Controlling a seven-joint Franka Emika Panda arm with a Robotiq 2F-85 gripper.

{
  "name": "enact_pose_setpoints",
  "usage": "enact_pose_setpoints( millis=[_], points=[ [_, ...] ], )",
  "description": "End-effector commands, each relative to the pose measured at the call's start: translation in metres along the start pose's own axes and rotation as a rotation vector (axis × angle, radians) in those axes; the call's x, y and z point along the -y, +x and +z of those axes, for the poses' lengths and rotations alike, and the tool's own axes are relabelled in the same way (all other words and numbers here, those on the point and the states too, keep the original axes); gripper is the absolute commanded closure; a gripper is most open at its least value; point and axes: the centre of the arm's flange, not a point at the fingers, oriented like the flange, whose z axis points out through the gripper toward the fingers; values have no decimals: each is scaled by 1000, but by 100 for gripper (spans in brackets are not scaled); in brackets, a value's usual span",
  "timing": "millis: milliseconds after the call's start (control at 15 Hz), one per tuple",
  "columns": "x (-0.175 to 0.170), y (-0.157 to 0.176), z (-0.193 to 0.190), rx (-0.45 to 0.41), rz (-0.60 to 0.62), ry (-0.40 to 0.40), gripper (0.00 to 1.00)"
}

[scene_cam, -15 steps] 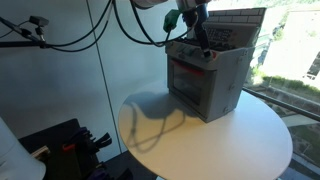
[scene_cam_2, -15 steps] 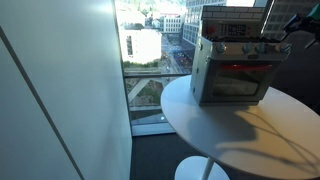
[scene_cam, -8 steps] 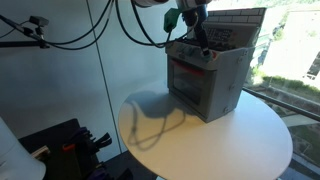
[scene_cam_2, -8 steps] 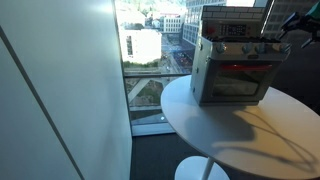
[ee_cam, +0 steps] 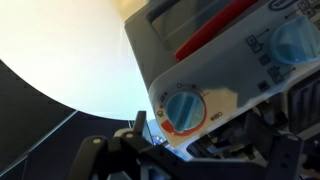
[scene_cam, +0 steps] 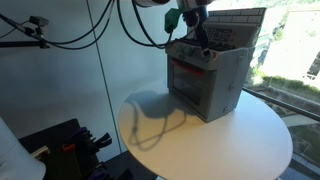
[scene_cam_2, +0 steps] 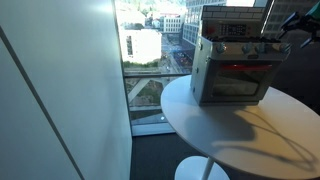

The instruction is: Turn the knob on the far right to the right

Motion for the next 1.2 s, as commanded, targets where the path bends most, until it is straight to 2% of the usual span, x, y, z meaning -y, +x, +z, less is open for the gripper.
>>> enact_pose_setpoints(
  millis=[0, 800, 867, 933, 1133],
  points=[
    [1, 7, 2, -8, -11, 21, 0],
    [8, 7, 10, 9, -26, 34, 0],
    [9, 7, 10, 9, -26, 34, 8],
    [9, 8, 10, 8, -26, 34, 28],
    [9, 8, 10, 5, -25, 34, 53]
  ],
)
